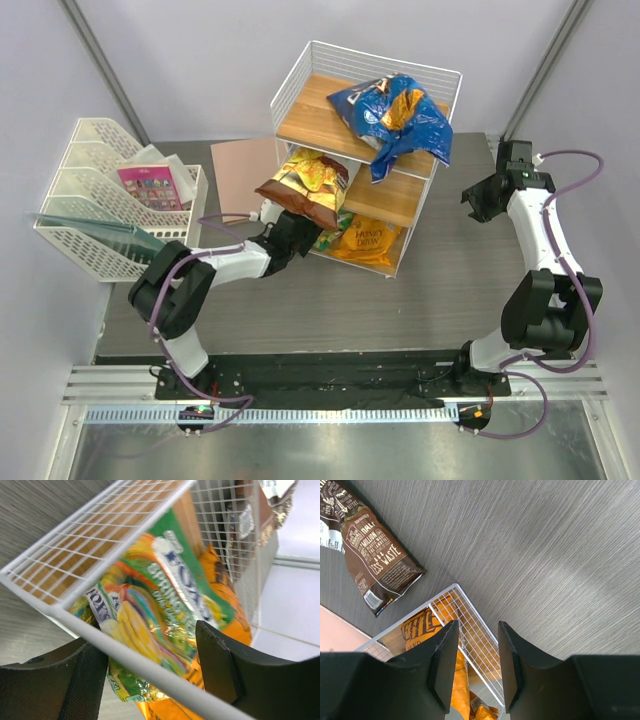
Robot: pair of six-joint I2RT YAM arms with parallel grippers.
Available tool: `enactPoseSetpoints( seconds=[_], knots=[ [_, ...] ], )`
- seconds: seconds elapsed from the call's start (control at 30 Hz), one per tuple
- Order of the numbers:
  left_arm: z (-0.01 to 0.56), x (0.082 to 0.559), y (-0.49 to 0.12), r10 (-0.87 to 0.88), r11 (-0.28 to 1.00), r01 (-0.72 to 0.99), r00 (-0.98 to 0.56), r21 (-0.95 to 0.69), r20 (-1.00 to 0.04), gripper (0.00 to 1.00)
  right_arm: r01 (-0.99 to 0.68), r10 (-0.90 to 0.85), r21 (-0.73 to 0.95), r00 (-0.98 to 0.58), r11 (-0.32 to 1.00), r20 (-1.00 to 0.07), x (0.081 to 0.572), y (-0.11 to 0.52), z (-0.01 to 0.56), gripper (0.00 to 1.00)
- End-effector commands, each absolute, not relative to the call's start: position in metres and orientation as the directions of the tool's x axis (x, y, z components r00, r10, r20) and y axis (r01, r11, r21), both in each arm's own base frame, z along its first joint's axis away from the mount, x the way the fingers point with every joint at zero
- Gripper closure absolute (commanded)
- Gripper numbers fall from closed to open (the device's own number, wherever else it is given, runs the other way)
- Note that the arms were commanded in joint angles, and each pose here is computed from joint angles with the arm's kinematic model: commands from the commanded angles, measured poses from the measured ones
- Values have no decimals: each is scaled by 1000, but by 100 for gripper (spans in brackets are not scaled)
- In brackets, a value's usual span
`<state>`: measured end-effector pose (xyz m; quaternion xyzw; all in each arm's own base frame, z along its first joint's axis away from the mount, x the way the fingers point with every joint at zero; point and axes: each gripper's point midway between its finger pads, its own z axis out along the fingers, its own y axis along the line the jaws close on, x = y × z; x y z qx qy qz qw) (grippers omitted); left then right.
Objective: Place and organize the chips bags onto the shelf
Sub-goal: Place the potato chip on the shelf.
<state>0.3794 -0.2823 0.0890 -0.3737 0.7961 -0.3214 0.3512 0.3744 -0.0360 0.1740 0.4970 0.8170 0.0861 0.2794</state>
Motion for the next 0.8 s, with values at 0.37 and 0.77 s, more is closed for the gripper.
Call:
enactPoseSetpoints(
  seconds=[0.37, 0.77],
  knots=[
    [128, 370, -279, -780, 557, -269, -494, -786, -385, 24, 718, 873, 502, -341, 482, -350, 371, -24, 184, 56],
    [175, 324, -236, -717, 646, -244, -520, -723, -464, 15, 681, 855, 520, -373, 515, -360, 387, -22, 180, 53]
  ],
)
